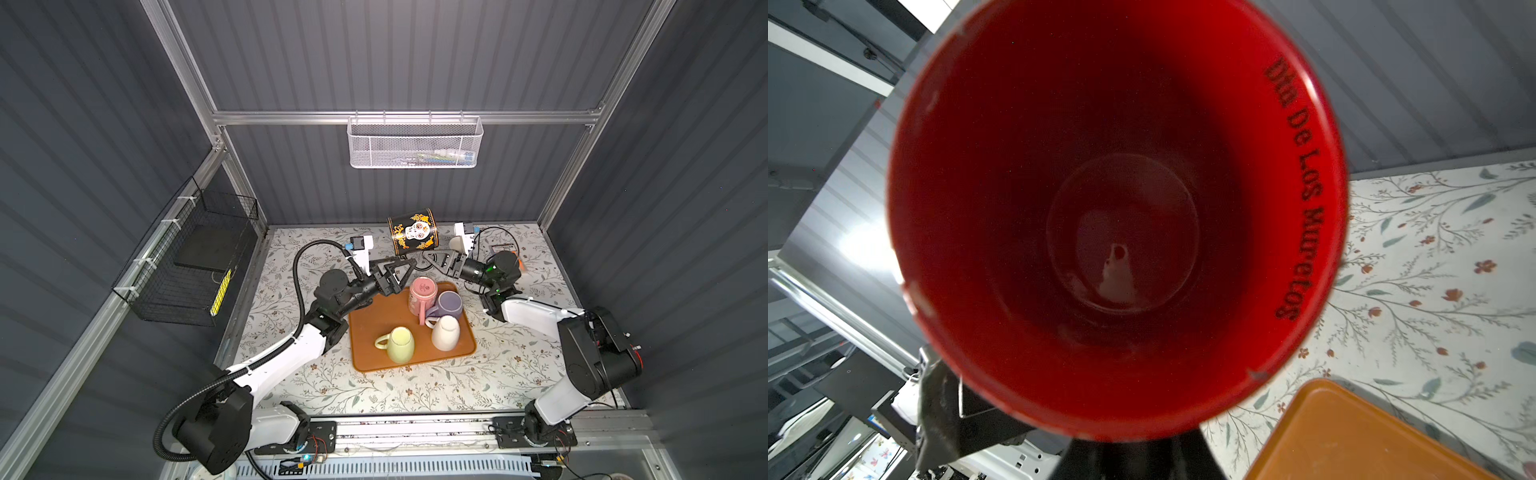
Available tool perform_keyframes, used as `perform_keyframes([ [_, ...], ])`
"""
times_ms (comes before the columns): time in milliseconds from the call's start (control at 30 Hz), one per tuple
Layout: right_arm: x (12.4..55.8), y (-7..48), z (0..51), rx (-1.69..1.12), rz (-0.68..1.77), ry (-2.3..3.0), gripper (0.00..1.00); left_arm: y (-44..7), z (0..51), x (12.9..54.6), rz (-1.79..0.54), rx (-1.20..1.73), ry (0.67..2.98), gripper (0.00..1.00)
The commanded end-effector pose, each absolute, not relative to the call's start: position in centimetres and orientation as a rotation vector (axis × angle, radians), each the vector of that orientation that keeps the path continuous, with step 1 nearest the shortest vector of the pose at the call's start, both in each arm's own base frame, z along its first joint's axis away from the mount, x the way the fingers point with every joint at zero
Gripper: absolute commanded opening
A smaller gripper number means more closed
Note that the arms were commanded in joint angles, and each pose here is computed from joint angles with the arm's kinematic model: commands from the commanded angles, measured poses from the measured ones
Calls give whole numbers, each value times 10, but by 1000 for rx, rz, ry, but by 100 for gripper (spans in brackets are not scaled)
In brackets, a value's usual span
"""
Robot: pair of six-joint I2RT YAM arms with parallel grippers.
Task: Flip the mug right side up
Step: 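Open and withdraw the left gripper while right gripper carries the black mug away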
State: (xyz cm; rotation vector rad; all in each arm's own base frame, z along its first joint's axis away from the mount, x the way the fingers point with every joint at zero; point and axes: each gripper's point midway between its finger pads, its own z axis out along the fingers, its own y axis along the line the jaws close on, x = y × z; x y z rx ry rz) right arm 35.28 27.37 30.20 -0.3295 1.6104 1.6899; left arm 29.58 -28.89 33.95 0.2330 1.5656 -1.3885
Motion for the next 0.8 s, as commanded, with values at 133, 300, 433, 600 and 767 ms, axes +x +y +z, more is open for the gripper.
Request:
perform_keyframes([
  [133, 367, 262, 323, -340, 1447, 1626, 0, -263, 334, 284, -1191, 254, 1616, 100],
  [300, 380, 255, 315, -309, 1295, 1733, 0, -239, 321, 280, -1048, 210, 1696, 100],
  [433, 389, 250, 312, -304, 1194, 1791, 0, -222, 312, 277, -967, 165, 1726, 100],
  [600, 401, 245, 308, -294, 1088, 1854, 0, -211, 299, 275, -906, 145, 1773, 100],
  [767, 419, 235, 299, -259, 947, 1930, 0, -202, 285, 274, -836, 129, 1837, 100],
])
